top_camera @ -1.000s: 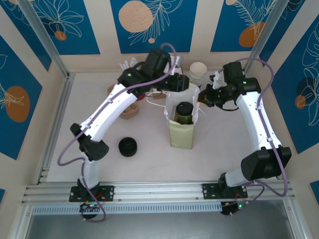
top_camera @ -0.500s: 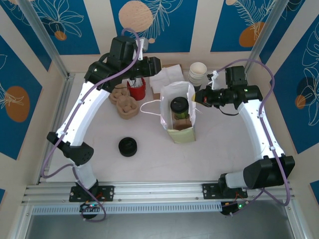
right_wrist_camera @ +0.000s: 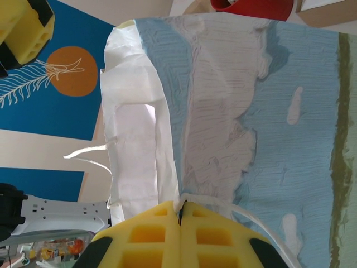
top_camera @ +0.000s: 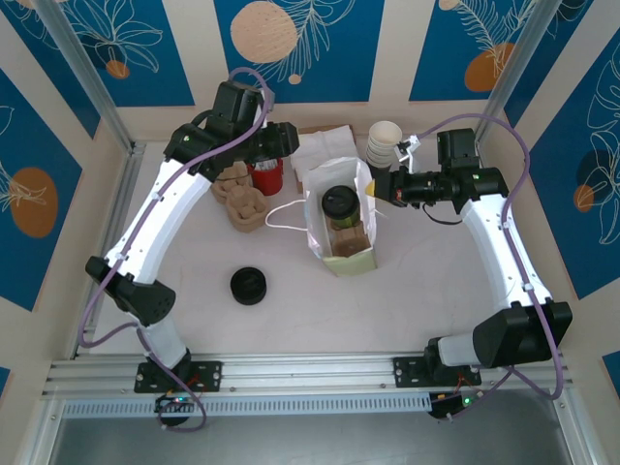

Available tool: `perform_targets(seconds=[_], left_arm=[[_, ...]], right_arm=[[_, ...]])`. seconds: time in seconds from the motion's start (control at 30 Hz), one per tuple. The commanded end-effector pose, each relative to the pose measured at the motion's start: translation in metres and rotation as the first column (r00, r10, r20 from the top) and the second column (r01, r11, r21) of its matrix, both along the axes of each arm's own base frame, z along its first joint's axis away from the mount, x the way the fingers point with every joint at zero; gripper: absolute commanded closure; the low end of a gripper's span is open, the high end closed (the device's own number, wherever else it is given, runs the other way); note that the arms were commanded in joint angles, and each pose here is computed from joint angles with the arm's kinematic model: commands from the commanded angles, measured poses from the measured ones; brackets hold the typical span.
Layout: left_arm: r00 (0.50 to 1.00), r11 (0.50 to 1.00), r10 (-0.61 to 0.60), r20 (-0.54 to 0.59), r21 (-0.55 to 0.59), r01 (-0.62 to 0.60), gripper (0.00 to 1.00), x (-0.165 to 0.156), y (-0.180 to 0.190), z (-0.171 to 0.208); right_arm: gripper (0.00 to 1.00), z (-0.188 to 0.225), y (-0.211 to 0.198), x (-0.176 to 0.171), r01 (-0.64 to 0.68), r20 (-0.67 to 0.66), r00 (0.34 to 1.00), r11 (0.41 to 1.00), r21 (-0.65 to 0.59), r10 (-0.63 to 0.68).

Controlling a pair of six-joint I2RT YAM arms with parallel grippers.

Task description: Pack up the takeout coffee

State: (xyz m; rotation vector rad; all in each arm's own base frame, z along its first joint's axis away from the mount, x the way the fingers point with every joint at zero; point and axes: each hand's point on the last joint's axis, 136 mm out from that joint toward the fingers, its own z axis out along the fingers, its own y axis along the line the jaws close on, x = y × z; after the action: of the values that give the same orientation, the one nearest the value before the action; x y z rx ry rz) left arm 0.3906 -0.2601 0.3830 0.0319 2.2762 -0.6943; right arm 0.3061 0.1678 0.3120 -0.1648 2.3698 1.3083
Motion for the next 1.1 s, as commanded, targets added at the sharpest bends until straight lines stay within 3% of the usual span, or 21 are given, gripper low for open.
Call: perform_targets(seconds=[0.0, 0.3, 0.77, 1.07], left_arm=[[0.998, 0.998, 0.06, -0.02, 0.008, -0.06, 0.53, -0.004, 0.017, 0.0], [0.967, 0.971, 0.229, -0.111, 0.097, -0.219, 0.49, 0.009, 0.053, -0.04], [0.946, 0.948, 0.308, -0.1, 0.113, -0.297, 0.49, 0.046, 0.078, -0.056], [0.927, 0.92, 0.375, -0.025, 0.134, -0.369, 0.4, 0.086, 0.1, -0.051]], right_arm=[[1.0, -0.001, 0.008, 0.001, -0.035, -0.038, 0.999, 0.998, 0.05, 0.036], [1.0, -0.015, 0.012, 0.019, -0.014, -0.127, 0.992, 0.998, 0.054, 0.02], [1.0, -0.033, 0.018, 0.017, 0.033, -0.264, 0.964, 0.995, 0.098, -0.006], [1.0, -0.037, 0.029, 0.01, 0.036, -0.287, 0.958, 0.991, 0.126, 0.002]])
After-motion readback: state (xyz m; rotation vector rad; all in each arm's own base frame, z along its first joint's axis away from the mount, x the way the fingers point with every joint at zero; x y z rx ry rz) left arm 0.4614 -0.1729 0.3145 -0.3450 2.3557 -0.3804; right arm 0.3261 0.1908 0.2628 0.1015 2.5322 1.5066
